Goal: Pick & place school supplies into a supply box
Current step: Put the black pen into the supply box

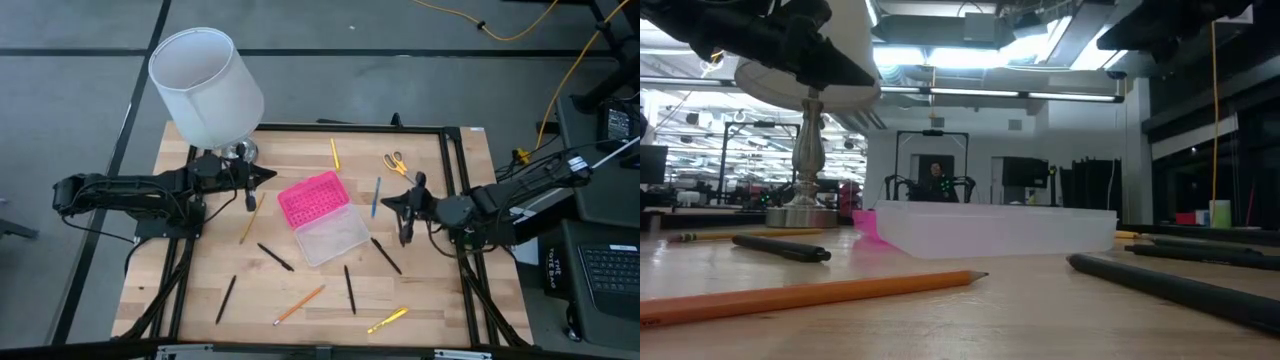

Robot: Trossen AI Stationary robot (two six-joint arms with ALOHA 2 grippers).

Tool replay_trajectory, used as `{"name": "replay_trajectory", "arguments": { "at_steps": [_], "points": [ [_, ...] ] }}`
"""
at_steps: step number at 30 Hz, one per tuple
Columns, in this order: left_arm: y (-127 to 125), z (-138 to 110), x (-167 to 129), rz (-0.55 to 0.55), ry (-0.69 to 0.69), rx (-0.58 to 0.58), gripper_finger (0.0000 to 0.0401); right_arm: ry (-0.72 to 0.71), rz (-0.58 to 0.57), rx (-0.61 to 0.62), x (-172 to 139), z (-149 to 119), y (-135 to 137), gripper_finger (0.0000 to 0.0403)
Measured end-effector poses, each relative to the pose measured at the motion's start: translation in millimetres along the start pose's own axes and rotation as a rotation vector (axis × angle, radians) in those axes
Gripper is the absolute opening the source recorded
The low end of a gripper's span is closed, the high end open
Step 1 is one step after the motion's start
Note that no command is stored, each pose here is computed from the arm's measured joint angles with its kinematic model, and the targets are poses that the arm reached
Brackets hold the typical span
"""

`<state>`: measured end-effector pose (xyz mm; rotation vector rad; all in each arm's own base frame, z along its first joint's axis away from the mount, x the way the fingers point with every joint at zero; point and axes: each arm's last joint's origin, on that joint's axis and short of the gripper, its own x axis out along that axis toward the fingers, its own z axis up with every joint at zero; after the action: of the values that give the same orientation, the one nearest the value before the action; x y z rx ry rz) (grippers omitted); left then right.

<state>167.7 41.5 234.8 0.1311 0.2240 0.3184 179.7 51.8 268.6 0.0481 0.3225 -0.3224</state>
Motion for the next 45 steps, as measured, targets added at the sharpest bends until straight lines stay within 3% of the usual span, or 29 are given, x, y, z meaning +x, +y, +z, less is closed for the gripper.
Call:
{"name": "replay_trajectory", "arguments": {
  "at_steps": [9,17,24,29,45],
  "points": [
    [0,0,0,0.0,0.003,0.0,0.0004,0.164,-0.03,0.083,10,10,11,0.001],
    [0,0,0,0.0,0.003,0.0,0.0004,0.475,-0.052,0.315,14,6,19,0.001],
    [0,0,0,0.0,0.003,-0.003,0.0004,0.722,-0.228,0.424,14,-10,18,0.001],
    [0,0,0,0.0,0.002,-0.003,0.0004,0.769,-0.325,0.486,11,-16,15,0.001],
    [0,-1,0,0.0,0.002,-0.003,0.0004,0.754,-0.354,0.452,11,-17,13,0.001]
  ]
}}
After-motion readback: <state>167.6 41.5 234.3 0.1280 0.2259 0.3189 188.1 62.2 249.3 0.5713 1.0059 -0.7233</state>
